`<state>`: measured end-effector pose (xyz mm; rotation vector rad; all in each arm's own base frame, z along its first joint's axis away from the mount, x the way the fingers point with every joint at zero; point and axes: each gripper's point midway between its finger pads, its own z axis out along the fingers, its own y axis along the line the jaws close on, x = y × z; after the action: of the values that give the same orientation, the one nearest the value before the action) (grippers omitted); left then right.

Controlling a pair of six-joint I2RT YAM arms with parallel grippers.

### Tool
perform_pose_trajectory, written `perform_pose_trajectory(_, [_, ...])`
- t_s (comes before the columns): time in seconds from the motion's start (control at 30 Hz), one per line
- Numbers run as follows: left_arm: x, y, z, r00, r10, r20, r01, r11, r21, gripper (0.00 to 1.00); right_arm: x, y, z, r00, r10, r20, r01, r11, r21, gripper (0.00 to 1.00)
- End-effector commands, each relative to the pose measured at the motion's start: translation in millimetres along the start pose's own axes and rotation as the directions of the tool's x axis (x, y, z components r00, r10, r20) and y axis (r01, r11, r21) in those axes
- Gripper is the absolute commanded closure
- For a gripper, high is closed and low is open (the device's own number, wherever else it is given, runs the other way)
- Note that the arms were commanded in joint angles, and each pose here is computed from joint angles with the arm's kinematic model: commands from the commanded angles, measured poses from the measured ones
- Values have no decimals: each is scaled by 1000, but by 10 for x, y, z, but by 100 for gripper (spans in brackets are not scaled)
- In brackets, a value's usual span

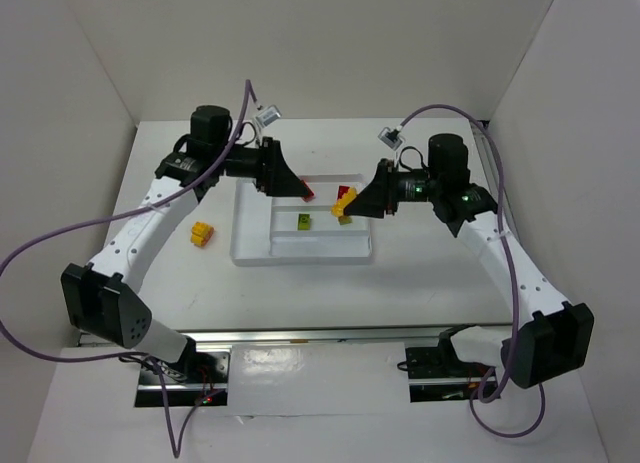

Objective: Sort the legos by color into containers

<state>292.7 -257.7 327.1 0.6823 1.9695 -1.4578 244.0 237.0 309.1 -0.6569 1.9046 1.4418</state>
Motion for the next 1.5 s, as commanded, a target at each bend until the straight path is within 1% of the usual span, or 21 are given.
perform_pose_trajectory(0.0, [-12, -401, 158, 979, 201, -7, -198, 969, 145, 15, -22, 260, 71, 997, -68, -43, 61, 988, -141, 100])
perform_pose_trajectory(0.07, [-14, -417, 247, 965, 262, -3, -260, 957, 125, 14, -20, 297, 98, 995, -85, -43, 77, 985, -155, 100])
perform_pose_trajectory(0.13, [10, -538, 308, 956, 293, -7, -288, 945, 155, 14, 26, 350, 151, 995, -81, -63, 68, 980, -185, 100])
perform_pose_trajectory(0.2, [23, -547, 341, 950, 313, -13, -306, 938, 164, 14, 50, 384, 173, 994, -84, -71, 69, 978, -196, 100])
perform_pose_trajectory(0.23, [32, -567, 378, 950, 313, -20, -304, 935, 182, 14, 88, 377, 199, 994, -69, -88, 50, 979, -198, 100])
perform_pose_trajectory(0.4, [147, -437, 516, 948, 306, -83, -291, 944, 155, 14, 85, 431, 204, 992, -88, -90, 67, 974, -218, 100])
perform_pose_trajectory(0.57, [108, -351, 581, 949, 303, -91, -288, 947, 143, 14, 138, 435, 220, 989, -80, -122, 51, 972, -228, 100])
perform_pose_trajectory(0.6, [143, -301, 605, 953, 285, -106, -269, 953, 141, 14, 135, 474, 228, 988, -93, -124, 61, 970, -237, 100])
perform_pose_trajectory(0.73, [187, -350, 635, 957, 262, -123, -233, 950, 209, 14, 146, 430, 236, 988, -94, -124, 66, 974, -215, 100])
perform_pose_trajectory(0.8, [212, -395, 649, 956, 265, -128, -232, 946, 227, 16, 165, 383, 253, 988, -86, -131, 58, 977, -203, 100])
perform_pose_trajectory(0.93, [272, -381, 666, 957, 251, -148, -208, 944, 256, 38, 133, 382, 255, 987, -102, -122, 77, 977, -198, 100])
perform_pose_trajectory(0.97, [270, -418, 651, 955, 257, -148, -211, 939, 271, 53, 153, 354, 267, 987, -87, -132, 61, 979, -194, 100])
perform_pose_trajectory(1.0, [275, -438, 644, 955, 257, -149, -208, 936, 283, 60, 148, 335, 272, 987, -96, -128, 71, 980, -186, 100])
perform_pose_trajectory(1.07, [300, -457, 646, 956, 251, -156, -194, 931, 310, 80, 148, 335, 272, 987, -96, -128, 71, 980, -186, 100])
perform_pose_trajectory(1.1, [305, -478, 639, 957, 242, -159, -182, 930, 319, 87, 168, 304, 285, 987, -90, -137, 64, 981, -184, 100])
perform_pose_trajectory(1.13, [310, -497, 632, 957, 242, -160, -179, 927, 330, 97, 169, 303, 285, 987, -90, -137, 64, 981, -184, 100])
perform_pose_trajectory(1.17, [310, -497, 631, 957, 242, -160, -179, 927, 331, 100, 185, 298, 281, 986, -88, -142, 62, 981, -182, 100])
perform_pose_trajectory(1.23, [279, -474, 617, 959, 238, -153, -179, 929, 324, 100, 193, 283, 282, 986, -80, -145, 55, 984, -172, 100])
perform_pose_trajectory(1.33, [166, -409, 553, 962, 247, -121, -207, 939, 273, 100, 234, 239, 287, 986, -74, -152, 50, 986, -158, 100])
perform_pose_trajectory(1.37, [137, -330, 486, 972, 206, -115, -173, 954, 246, 100, 266, 240, 276, 986, -70, -154, 46, 986, -157, 100])
perform_pose_trajectory(1.47, [11, -186, 366, 979, 189, -74, -171, 964, 204, 100, 312, 162, 270, 986, -49, -158, 28, 990, -137, 100])
